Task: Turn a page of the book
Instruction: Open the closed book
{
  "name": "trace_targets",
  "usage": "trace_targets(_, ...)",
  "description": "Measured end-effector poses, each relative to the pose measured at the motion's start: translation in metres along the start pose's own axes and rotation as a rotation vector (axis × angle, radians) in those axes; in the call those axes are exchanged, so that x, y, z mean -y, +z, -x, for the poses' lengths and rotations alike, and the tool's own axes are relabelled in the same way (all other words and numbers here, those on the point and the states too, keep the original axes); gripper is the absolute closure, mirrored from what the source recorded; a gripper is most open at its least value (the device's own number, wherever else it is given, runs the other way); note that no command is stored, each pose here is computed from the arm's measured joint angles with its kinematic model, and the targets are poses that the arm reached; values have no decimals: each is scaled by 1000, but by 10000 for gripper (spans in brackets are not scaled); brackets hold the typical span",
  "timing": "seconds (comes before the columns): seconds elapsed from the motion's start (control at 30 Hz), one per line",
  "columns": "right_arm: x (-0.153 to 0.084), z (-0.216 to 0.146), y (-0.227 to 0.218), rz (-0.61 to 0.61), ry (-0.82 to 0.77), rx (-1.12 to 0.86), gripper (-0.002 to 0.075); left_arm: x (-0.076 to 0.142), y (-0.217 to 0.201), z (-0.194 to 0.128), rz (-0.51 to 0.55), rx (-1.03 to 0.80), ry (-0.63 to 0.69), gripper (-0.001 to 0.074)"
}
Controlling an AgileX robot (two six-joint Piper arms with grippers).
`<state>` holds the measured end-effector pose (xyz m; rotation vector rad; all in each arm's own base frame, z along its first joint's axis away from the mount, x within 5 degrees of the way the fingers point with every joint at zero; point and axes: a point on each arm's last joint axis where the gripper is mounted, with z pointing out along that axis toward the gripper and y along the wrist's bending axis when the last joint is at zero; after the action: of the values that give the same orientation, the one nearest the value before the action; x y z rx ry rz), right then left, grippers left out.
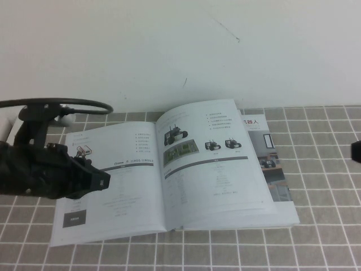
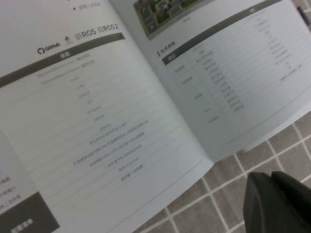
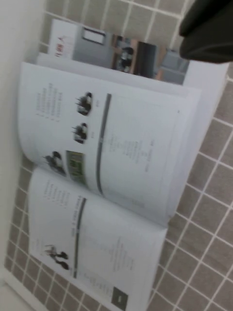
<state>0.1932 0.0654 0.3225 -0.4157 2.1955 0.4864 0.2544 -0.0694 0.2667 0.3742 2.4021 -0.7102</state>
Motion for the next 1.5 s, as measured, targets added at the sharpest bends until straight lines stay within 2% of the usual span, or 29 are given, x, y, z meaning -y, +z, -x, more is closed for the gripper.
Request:
trace_targets(0.33, 22, 10, 93, 184, 76, -337, 729, -27, 38, -6, 38, -115, -27, 739)
trace_targets(0.67, 42, 20, 142, 207, 51, -474, 715, -38, 50, -11, 65, -163, -18, 739)
trace_targets(0.77, 45, 18, 148, 198, 57, -477, 668, -40, 50, -8, 95, -132, -14, 739)
trace_targets(0.83, 47, 17, 152, 190, 64, -471, 609, -42, 50, -7, 115, -113, -11, 739)
trace_targets(1.0, 47, 16, 164, 223, 129, -441, 400, -46, 50, -3, 148, -75, -18, 739)
trace_targets(1.07, 46, 15, 172, 270, 153, -409, 349, -47, 52, -3, 152, -65, -31, 739)
trace_targets(1.27, 46, 12, 197, 371, 153, -325, 316, -57, 67, -8, 164, -97, -66, 739)
trace_targets(1.5, 57, -1, 215, 364, 152, -337, 315, -79, 96, -23, 201, -164, -110, 739)
